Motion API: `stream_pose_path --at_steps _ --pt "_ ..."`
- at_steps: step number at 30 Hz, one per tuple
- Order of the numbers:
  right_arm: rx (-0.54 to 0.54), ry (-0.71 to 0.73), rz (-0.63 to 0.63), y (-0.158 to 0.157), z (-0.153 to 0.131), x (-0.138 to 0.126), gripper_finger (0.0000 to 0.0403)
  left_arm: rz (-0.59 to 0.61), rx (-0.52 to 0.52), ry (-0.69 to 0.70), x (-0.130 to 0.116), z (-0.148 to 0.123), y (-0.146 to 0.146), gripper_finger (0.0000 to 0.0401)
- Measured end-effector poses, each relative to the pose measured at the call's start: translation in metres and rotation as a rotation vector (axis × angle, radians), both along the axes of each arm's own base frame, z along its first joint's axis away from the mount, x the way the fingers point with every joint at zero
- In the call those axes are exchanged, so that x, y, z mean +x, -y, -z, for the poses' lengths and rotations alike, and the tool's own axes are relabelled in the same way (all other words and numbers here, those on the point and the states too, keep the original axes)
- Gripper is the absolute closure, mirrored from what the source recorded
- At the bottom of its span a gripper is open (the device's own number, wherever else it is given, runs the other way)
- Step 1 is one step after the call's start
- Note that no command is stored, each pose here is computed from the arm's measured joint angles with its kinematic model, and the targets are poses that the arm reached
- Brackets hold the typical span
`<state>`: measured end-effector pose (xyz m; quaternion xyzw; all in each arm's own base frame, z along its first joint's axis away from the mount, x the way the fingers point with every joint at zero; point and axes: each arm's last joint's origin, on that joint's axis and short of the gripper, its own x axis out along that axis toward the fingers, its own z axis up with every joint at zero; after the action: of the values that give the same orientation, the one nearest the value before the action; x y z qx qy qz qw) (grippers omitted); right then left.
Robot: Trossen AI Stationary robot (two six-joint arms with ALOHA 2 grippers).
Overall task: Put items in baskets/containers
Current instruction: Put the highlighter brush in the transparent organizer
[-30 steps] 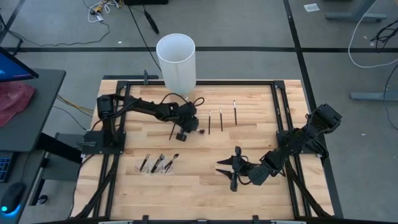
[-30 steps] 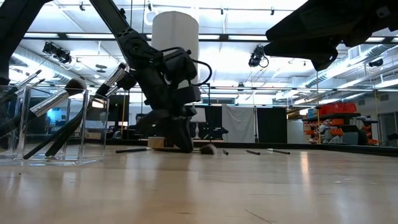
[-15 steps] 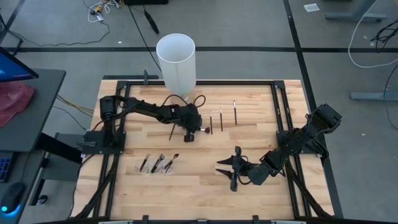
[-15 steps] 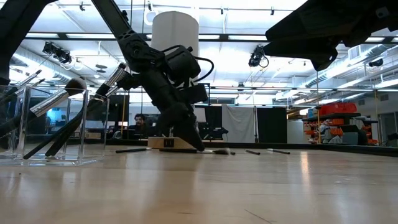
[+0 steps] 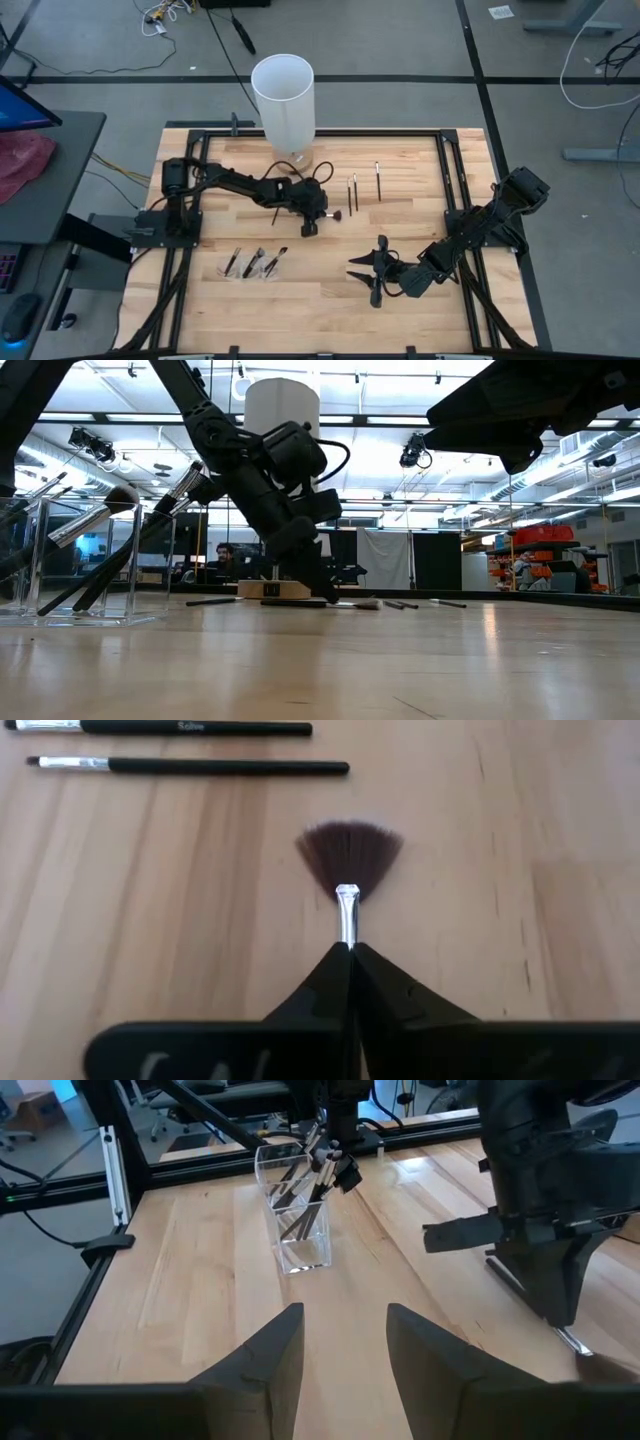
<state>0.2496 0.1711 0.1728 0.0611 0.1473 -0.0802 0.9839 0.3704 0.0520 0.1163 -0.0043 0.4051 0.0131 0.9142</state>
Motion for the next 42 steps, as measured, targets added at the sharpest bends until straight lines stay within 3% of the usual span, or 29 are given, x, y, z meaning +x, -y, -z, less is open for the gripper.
stream_pose_path --at_steps 14,20,27,42 --pt "0.001 0.0 0.001 0.0 0.0 0.0 0.0254 0.028 0.054 0.057 -0.011 -0.047 0.001 0.028" --pt "0.003 0.001 0.001 0.0 0.0 0.0 0.0254 0.032 0.048 0.021 -0.018 -0.039 0.002 0.0256" --pt "0.004 0.001 0.002 0.0 0.0 0.0 0.0254 0.066 0.086 0.01 -0.03 -0.023 0.003 0.0257" --pt "0.001 0.0 0.001 0.0 0.0 0.0 0.0254 0.119 0.088 0.206 -0.048 -0.004 0.002 0.0204"
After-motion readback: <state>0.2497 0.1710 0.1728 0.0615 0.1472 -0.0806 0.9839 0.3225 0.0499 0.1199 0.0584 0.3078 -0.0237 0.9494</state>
